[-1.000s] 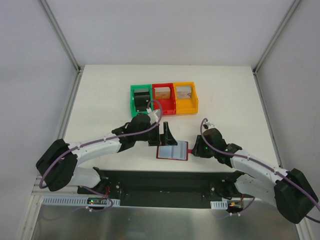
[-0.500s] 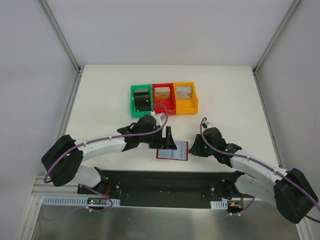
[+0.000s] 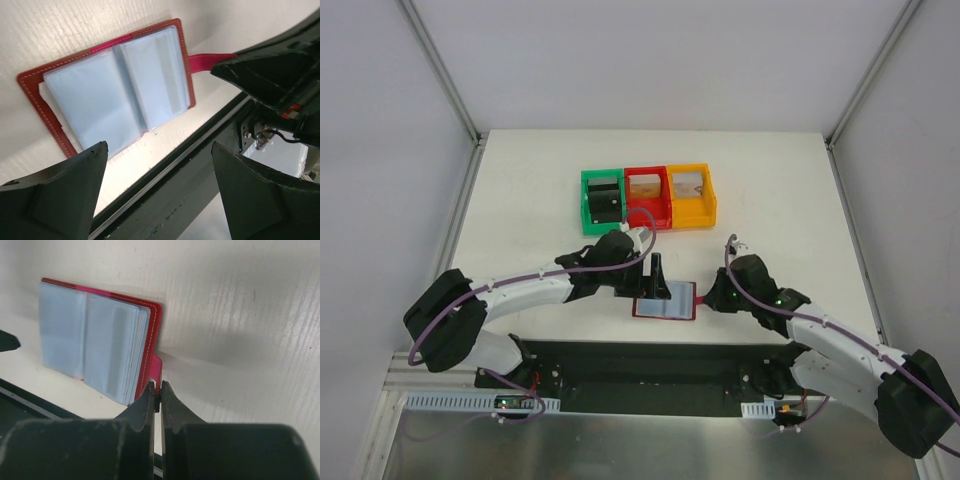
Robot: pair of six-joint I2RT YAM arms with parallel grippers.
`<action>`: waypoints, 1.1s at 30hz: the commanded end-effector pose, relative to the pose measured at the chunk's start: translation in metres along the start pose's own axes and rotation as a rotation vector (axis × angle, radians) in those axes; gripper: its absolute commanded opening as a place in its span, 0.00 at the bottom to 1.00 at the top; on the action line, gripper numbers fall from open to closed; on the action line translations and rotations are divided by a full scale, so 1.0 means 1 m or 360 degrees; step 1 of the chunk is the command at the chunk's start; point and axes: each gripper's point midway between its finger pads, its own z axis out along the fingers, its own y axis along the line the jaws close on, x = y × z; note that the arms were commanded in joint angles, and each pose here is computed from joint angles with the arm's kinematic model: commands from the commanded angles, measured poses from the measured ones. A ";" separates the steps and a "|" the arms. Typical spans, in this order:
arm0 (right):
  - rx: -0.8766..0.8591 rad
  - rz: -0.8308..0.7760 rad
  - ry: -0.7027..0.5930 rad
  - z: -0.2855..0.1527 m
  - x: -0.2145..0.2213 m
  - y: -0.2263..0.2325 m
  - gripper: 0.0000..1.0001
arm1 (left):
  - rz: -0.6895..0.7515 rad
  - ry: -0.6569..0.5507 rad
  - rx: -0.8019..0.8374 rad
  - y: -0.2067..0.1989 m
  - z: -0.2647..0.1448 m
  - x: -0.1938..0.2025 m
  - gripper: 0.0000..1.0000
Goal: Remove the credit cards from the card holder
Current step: Remove the credit card from the card holder.
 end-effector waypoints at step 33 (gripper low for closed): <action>-0.0187 -0.0338 -0.0059 -0.044 -0.019 0.036 0.00 | 0.0119 -0.0035 -0.0027 -0.024 0.011 -0.022 0.55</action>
